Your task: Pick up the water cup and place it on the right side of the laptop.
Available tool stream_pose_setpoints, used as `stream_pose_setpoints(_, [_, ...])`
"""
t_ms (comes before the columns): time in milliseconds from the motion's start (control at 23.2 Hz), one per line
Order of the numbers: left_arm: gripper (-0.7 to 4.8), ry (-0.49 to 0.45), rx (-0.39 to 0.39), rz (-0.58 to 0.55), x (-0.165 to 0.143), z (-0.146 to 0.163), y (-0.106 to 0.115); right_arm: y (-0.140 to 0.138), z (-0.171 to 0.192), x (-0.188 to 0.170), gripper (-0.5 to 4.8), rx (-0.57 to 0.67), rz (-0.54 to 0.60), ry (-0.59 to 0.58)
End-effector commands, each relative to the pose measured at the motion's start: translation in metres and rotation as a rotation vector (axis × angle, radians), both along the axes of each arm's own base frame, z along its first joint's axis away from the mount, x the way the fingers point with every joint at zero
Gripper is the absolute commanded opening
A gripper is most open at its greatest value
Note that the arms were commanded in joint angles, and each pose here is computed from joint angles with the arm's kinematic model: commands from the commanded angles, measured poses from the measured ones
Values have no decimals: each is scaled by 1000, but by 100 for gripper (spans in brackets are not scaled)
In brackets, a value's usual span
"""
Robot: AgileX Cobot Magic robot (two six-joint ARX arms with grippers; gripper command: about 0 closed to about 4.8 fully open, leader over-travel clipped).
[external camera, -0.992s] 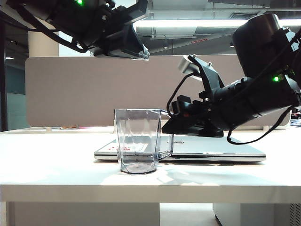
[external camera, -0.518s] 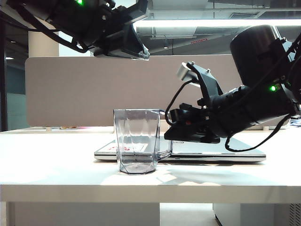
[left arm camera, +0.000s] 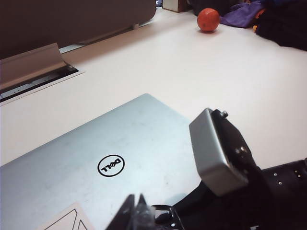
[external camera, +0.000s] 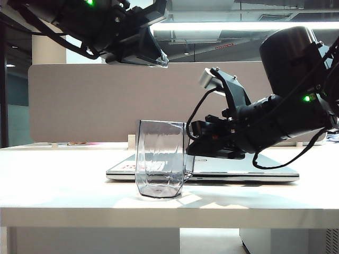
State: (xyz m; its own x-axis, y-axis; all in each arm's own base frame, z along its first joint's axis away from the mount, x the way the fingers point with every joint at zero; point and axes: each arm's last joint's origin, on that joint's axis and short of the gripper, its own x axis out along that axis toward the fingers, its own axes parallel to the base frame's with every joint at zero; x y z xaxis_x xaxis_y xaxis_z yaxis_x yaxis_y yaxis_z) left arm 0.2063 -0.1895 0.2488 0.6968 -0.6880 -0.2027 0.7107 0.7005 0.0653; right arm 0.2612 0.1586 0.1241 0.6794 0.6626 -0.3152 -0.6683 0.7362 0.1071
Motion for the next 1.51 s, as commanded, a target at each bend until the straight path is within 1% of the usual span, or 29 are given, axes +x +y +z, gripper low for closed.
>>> stream_pose_setpoints(43, [-6,-13,-6,0,0,3,0,1,11,0,-2,50,10,-25])
stream_pose_setpoints(173, [-6,-12,-5,1,0,3,0,-1,28,-3,-2,57,15,-58])
stream_pose_setpoints(216, [-6,-13,-6,1,0,3,0,-4,36,-6,-1,33,13,-77])
stream_pose_setpoints(259, [-6,-14,-5,6,0,3,0,-7,41,-8,-2,-19,-6,-96])
stream_pose_setpoints(345, [-6,-18,-3,28,0,3,0,-10,47,-11,-2,-79,-45,-111])
stream_pose_setpoints(475, [-6,-23,-5,42,1,4,1,-19,57,-13,-2,-120,-138,-120])
stream_pose_setpoints(518, [-6,-30,-11,42,0,6,1,-26,63,-12,-2,-119,-179,-133])
stream_pose_setpoints(561, [-6,-32,-13,42,0,7,2,-30,65,-11,-2,-115,-193,-140])
stream_pose_setpoints(604, [-6,-41,-22,42,-2,10,3,-40,70,-8,-2,-107,-230,-155])
stream_pose_setpoints(820, [-6,-60,-38,45,-5,17,6,-75,74,4,-2,-105,-365,-155])
stream_pose_setpoints(1208, [-6,-42,-22,45,-6,15,7,-128,73,15,-2,-124,-560,-138])
stream_pose_setpoints(1337, [-6,-29,-9,45,-6,13,7,-154,71,17,-2,-136,-652,-118])
stream_pose_setpoints(1510, [-6,-23,-3,45,-6,13,7,-167,69,16,-2,-139,-682,-95])
